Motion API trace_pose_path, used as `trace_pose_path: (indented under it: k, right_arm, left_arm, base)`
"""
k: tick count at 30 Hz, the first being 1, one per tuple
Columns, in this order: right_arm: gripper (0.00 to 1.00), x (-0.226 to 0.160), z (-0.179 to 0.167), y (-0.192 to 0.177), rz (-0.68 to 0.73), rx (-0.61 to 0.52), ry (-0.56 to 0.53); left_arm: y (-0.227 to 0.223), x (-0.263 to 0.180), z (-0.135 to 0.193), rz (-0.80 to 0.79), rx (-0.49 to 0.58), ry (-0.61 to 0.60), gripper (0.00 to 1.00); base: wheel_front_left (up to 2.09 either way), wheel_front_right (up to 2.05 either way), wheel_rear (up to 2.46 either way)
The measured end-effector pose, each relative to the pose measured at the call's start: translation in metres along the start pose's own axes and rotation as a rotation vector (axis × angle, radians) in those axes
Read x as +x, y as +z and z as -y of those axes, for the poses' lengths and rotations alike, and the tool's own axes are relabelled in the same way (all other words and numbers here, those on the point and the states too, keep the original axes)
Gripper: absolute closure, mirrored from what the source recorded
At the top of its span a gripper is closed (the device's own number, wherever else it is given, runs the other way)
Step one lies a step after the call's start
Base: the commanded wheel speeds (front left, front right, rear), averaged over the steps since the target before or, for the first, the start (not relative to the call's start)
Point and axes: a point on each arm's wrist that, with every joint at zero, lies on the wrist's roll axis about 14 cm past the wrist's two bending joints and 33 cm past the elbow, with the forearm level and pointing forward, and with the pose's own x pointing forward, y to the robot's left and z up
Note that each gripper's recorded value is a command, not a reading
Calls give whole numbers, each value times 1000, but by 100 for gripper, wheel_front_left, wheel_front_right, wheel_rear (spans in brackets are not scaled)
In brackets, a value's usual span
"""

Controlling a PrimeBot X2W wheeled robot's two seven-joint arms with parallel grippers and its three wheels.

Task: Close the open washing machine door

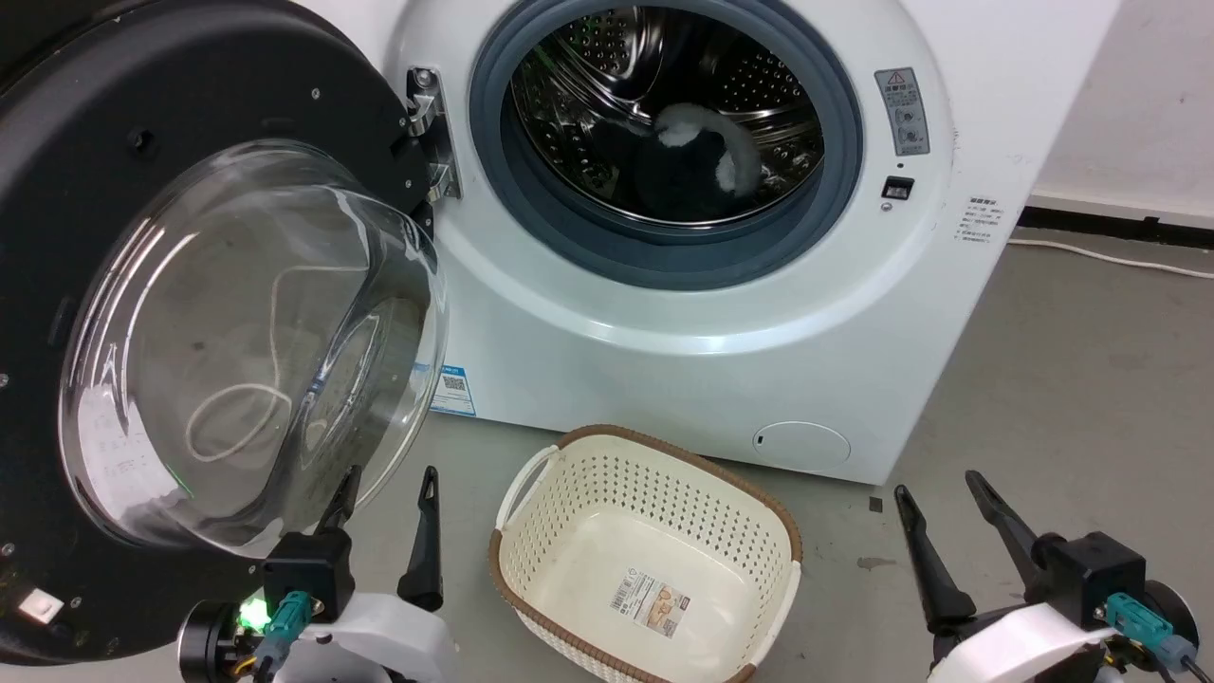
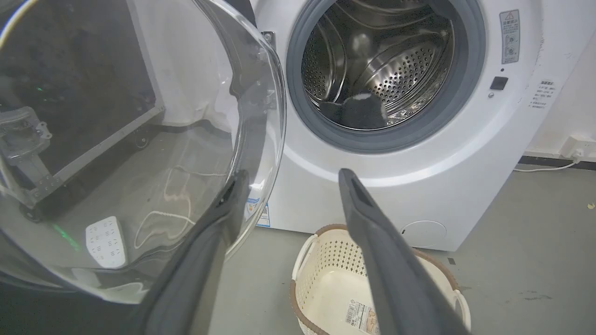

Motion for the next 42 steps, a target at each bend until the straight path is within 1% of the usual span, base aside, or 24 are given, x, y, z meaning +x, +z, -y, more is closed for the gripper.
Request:
trace_pose_path:
  k: [12,13,14,18,20,24,27,31,34,37,40,42]
  right_arm:
    - [0,-3,2,-3,8,30,-7]
    - [0,-3,2,-3,8,32,-7]
    - [0,-3,2,-4,7,34,-7]
    - [0,-3,2,-3,14,47,-8]
    - [0,-3,2,-3,19,53,-8]
    - [0,-1,-1,-3,22,64,1]
    - [0,1,-5,-4,24,72,13]
    - [0,5,-10,-5,26,87,27]
    - [0,8,-14,-5,31,96,41]
    - [0,11,-19,-5,33,107,56]
    - [0,13,-25,-6,30,118,71]
    - [0,14,-28,-9,25,125,80]
  left_arm:
    - [-1,0,6,10,-35,-10,0]
    - [-1,-1,6,10,-40,-11,38]
    - [-2,-1,7,9,-43,-12,100]
    - [4,-1,7,31,-52,-14,100]
    - [15,-1,6,69,-54,-13,100]
    - [57,1,1,201,-55,-4,100]
    - [100,-3,-16,338,-47,44,100]
    - [151,-20,-53,506,-22,168,100]
    - [169,-40,-90,574,-10,302,100]
    - [175,-65,-133,606,-1,456,100]
    - [168,-92,-177,609,-31,615,100]
    - [155,-106,-201,583,-60,692,100]
  base:
    - [0,0,0]
    - [0,0,0]
    - [0,0,0]
    - [0,0,0]
    - [0,0,0]
    - [0,0,0]
    - [0,0,0]
    - [0,0,0]
    - [0,0,0]
    - [0,0,0]
    - [0,0,0]
    - [0,0,0]
